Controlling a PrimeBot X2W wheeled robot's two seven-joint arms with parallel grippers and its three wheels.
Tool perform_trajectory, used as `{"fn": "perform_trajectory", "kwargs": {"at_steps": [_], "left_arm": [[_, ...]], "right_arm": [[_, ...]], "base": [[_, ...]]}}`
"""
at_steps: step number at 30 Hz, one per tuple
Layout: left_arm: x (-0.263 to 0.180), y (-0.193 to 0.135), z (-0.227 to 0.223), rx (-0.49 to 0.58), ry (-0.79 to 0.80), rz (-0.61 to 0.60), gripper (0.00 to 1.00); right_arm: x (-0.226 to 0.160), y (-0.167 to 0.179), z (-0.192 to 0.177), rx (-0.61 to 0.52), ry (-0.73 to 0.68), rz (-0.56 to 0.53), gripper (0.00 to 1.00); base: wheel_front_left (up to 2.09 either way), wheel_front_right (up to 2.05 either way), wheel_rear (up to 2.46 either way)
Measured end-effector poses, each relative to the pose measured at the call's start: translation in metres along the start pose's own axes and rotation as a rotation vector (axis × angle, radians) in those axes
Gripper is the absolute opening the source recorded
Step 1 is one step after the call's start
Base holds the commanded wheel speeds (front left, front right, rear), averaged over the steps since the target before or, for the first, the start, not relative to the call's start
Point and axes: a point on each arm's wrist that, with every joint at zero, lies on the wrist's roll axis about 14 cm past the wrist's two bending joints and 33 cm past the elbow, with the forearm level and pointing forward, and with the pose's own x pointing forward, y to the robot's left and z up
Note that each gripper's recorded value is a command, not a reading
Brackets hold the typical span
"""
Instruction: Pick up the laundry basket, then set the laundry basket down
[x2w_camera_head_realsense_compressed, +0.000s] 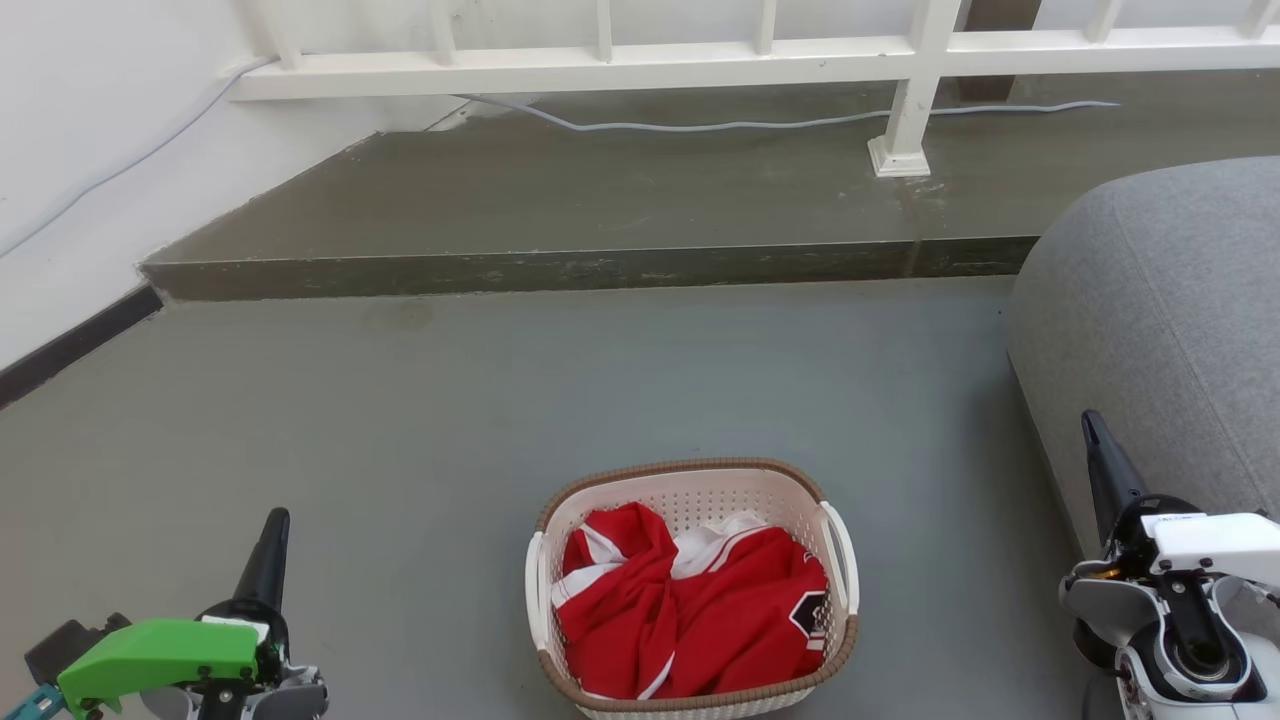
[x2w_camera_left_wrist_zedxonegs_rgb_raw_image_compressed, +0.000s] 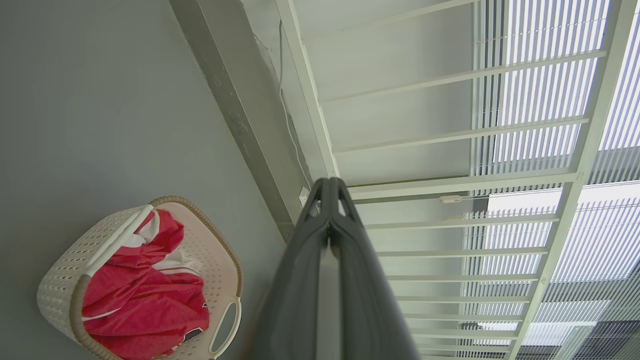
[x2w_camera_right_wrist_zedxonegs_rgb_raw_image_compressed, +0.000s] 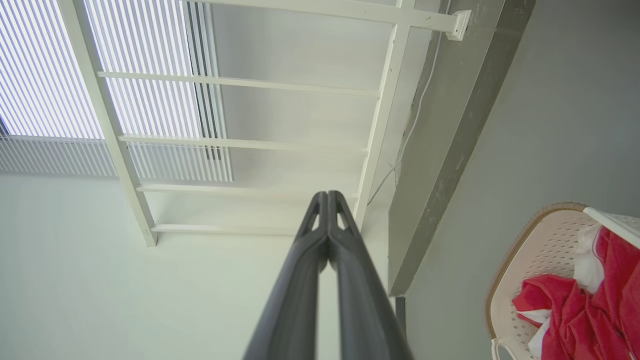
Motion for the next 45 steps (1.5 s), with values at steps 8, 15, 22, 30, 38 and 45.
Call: {"fn": "perform_trajectory", "kwargs": {"at_steps": [8,15,22,30,38,45], "left_arm": [[0.003,-0.0032,0.0057,-0.106,-0.011,-0.019,0.0],[0.0044,-0.0058,0.0088,-0.138,-0.017,-0.032,0.0],[0.0057,-0.0075,0.0095,-0.138,-0.019,-0.037,0.0],[0.0056,-0.0062,0.0098,-0.139,-0.02,-0.033,0.0],[0.0055,-0.0051,0.0099,-0.139,-0.02,-0.03,0.0],[0.0053,-0.0035,0.0103,-0.139,-0.021,-0.025,0.0]], "right_arm": [[0.0016,0.0028,0.0043,0.111,-0.009,0.022,0.0],[0.0037,0.0068,0.0053,0.148,-0.013,0.038,0.0],[0.0036,0.0061,0.0055,0.148,-0.014,0.036,0.0],[0.0035,0.0055,0.0057,0.149,-0.014,0.034,0.0],[0.0035,0.0048,0.0059,0.149,-0.015,0.032,0.0],[0.0034,0.0043,0.0061,0.15,-0.016,0.03,0.0]], "base": [[0.0,0.0,0.0],[0.0,0.0,0.0],[0.0,0.0,0.0],[0.0,0.0,0.0],[0.0,0.0,0.0],[0.0,0.0,0.0]]}}
